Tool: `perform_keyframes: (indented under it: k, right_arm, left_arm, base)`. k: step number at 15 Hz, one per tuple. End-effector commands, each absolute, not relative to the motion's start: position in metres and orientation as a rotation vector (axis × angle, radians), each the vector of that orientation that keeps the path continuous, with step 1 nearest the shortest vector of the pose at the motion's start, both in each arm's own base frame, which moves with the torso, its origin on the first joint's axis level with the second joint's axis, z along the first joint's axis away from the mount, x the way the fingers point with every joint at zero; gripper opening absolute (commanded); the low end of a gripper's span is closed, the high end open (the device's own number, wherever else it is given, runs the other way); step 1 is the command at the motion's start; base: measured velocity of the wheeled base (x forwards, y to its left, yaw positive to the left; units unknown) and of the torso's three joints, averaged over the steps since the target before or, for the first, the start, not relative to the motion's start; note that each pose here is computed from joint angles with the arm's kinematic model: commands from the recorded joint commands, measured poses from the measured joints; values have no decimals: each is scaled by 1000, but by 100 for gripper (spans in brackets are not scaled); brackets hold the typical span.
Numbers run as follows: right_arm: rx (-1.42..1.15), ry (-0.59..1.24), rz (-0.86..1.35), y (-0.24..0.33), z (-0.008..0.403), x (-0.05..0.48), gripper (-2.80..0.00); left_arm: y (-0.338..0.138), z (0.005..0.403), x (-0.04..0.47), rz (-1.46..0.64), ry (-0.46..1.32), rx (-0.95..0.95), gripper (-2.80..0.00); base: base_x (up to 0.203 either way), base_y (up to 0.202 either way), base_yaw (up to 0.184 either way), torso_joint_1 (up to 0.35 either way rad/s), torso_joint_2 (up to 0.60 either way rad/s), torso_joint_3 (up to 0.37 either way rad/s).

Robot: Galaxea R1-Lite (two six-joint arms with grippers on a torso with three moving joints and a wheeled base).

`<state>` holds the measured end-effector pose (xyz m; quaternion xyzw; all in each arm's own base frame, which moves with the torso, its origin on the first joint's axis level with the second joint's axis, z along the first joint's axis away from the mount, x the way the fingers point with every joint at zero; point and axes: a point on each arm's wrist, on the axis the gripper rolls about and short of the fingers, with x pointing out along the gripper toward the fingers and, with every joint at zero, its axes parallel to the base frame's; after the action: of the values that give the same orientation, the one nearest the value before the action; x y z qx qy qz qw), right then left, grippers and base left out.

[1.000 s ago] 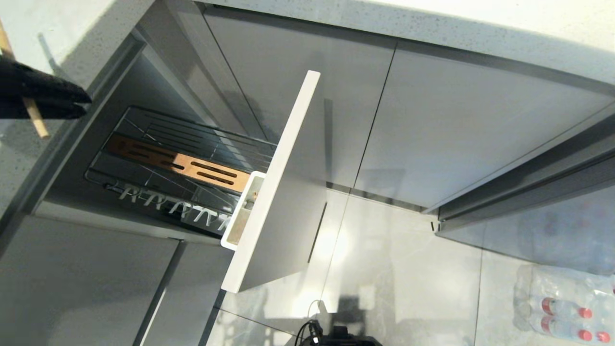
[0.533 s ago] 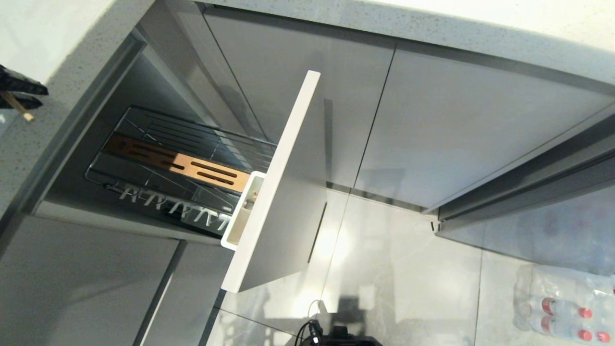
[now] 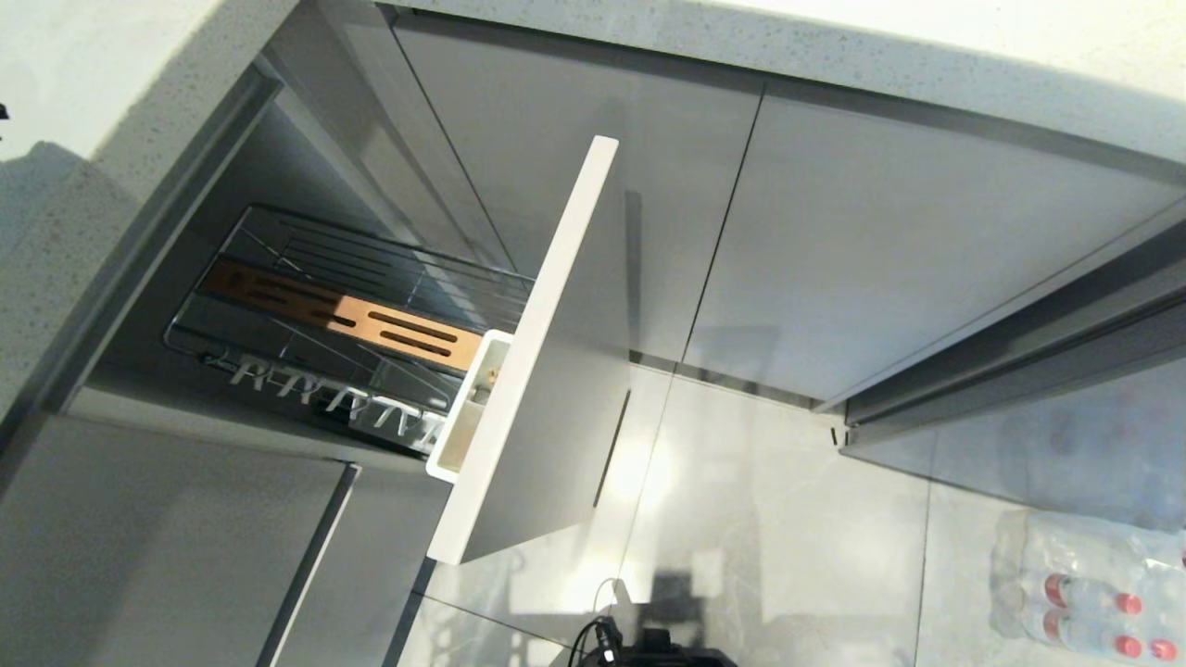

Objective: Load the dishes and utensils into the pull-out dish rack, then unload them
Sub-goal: Take the chopsticks out of the cupboard

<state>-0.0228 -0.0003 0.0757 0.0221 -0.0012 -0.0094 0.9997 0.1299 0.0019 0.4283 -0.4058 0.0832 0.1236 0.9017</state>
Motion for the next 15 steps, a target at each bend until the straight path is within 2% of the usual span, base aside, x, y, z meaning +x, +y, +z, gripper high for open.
perform_keyframes:
  k: [1,15]
  right_arm:
    - [44,-2,-18,0,76,-23,-280]
    - [45,-2,-19,0,76,-23,-280]
  left_arm:
    - [14,429,129,273,163,-865,-280]
    - [66,422,128,409,140,-965,-280]
  base:
    - [0,0,0,0,0,0]
    - [0,0,0,0,0,0]
